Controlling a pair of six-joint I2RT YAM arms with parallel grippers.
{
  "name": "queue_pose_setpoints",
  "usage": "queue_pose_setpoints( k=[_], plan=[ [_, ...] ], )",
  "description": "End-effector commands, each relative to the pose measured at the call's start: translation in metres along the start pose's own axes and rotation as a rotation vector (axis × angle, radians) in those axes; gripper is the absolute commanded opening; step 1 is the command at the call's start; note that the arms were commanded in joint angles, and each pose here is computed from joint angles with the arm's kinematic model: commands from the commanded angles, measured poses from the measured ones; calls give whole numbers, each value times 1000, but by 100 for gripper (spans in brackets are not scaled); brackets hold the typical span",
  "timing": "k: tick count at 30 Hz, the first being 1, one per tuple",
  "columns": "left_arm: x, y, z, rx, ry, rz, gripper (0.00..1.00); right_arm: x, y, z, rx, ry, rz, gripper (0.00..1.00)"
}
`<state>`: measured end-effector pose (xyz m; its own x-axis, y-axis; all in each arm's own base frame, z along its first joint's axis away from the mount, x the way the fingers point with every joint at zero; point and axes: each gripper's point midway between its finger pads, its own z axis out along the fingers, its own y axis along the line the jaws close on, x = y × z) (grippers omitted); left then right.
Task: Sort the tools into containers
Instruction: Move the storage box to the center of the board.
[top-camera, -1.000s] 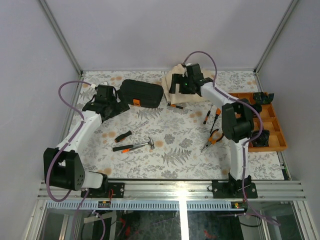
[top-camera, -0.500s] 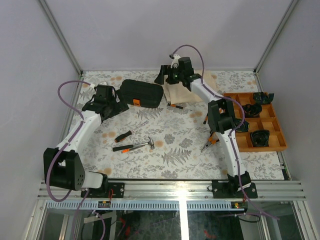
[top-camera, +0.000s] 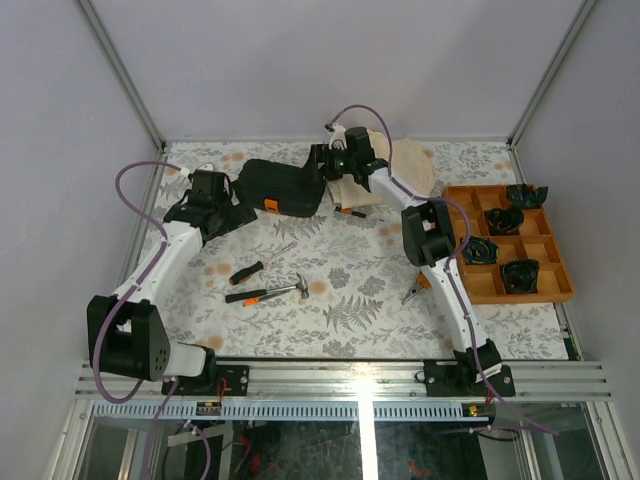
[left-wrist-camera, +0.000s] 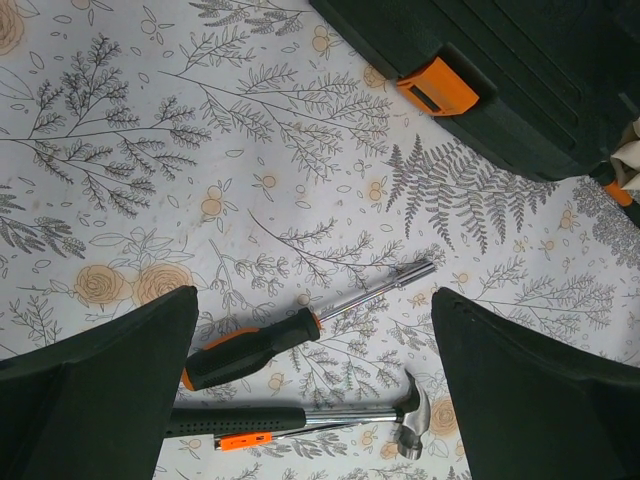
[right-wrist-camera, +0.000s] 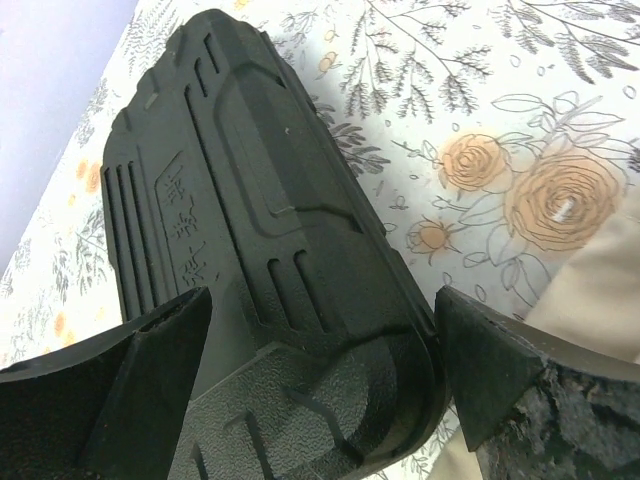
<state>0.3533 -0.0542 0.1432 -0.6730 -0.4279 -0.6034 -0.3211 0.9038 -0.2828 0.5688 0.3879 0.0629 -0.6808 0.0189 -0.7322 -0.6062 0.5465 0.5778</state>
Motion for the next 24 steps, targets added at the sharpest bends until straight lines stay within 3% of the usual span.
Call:
queue_pose_setpoints(
  k=[1, 11, 18, 24],
  plan=[
    [-8, -1, 4, 21, -30, 5, 98, -21, 39, 4, -102, -37, -55, 97],
    [-10, 0, 7, 53, -21, -25, 97, 13, 27, -4, -19, 62, -31, 62],
    [-15, 5, 6, 45, -39, -40, 97, 23, 27, -25, 49, 22, 24, 39],
    [-17, 7, 7, 57, -36, -59, 96, 34, 36, -47, 72, 21, 8, 33]
  ],
)
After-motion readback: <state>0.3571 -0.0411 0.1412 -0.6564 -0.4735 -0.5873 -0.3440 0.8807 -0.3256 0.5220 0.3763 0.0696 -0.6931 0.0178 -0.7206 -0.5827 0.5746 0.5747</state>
